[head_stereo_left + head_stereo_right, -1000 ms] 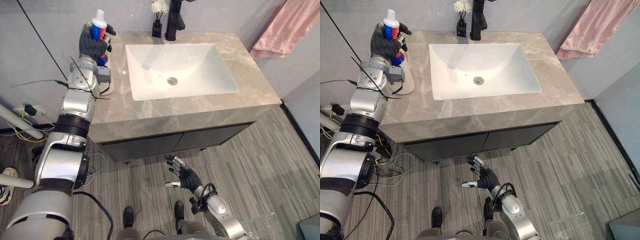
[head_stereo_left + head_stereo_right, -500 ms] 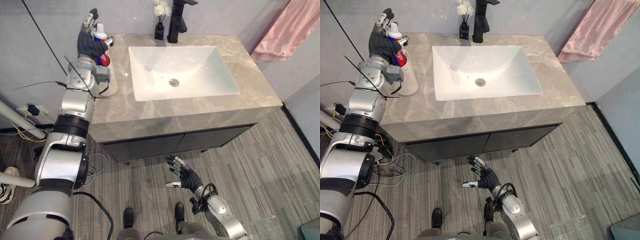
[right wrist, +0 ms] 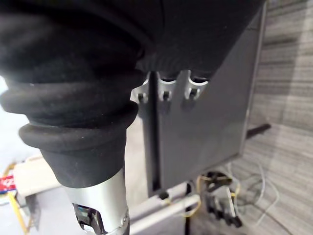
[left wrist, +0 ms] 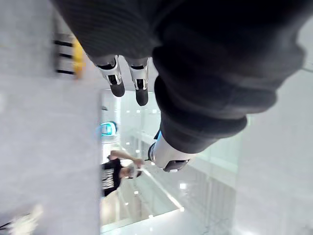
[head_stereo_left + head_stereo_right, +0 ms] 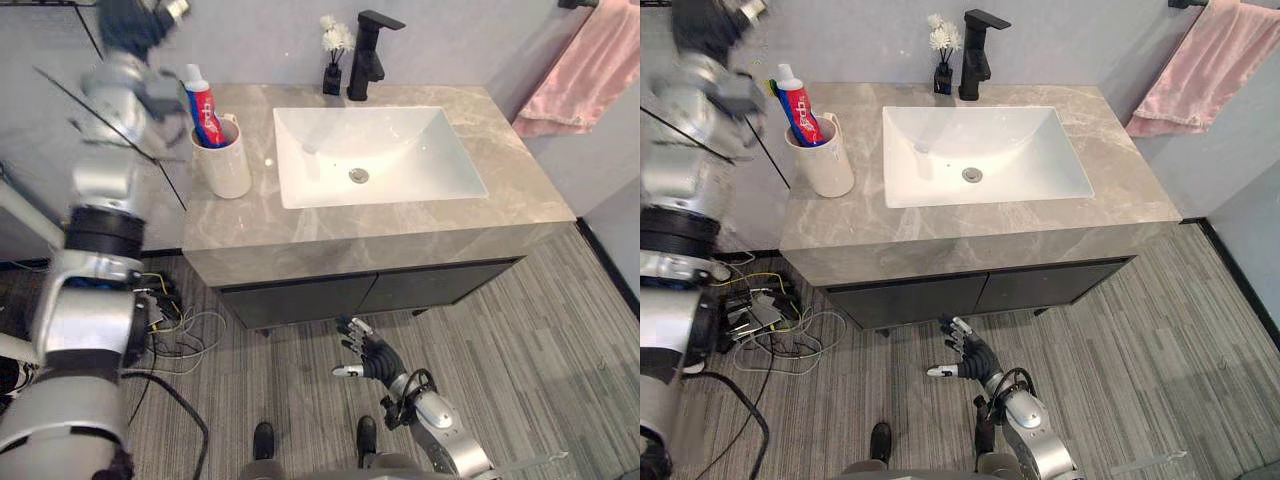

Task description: Organize washtable

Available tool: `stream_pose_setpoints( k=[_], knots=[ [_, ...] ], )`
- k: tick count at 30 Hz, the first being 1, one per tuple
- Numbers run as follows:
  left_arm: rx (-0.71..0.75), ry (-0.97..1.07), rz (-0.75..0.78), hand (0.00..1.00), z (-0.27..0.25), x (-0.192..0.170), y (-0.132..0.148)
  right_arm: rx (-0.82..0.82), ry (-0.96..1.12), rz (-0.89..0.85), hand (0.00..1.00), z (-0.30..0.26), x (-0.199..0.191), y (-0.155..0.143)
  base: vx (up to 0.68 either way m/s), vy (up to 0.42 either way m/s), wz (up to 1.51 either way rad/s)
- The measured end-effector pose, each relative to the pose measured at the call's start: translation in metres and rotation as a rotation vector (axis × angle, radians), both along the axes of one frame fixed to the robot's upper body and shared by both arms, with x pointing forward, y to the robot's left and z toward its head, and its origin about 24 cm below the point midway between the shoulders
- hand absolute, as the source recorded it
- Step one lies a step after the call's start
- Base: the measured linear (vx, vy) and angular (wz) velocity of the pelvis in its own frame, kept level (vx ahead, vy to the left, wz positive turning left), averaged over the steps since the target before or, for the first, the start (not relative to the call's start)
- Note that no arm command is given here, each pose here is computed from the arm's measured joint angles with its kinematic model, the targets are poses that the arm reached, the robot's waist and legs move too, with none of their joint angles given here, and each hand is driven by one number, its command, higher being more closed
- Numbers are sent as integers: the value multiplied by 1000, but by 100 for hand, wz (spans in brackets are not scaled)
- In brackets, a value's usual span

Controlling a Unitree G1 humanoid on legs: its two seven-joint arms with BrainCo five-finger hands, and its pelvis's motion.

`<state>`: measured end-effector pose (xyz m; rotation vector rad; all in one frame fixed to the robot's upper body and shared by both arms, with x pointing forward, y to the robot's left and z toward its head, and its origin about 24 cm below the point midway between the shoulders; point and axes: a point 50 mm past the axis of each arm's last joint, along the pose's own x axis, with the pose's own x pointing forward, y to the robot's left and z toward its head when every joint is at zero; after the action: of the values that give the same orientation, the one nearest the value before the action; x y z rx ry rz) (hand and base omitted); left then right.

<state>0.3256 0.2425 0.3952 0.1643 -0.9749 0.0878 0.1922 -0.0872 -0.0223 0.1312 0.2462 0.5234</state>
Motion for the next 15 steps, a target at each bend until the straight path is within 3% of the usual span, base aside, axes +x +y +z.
stream_pose_setpoints(
  k=[3,4,9,15],
  knots=[
    [46,-116,2,0,19,-24,3,0,8,-3,0,-2,-2,-1,0,0,0],
    [59,-154,0,100,24,-31,3,0,10,-4,0,-2,-2,-2,-17,-8,5],
    [38,-221,37,100,5,-58,28,-7,28,-23,0,-6,-7,-9,-10,-6,7],
    [-23,91,56,100,-108,-53,49,-35,66,-68,0,-16,-11,-18,-7,-5,8]
  ],
)
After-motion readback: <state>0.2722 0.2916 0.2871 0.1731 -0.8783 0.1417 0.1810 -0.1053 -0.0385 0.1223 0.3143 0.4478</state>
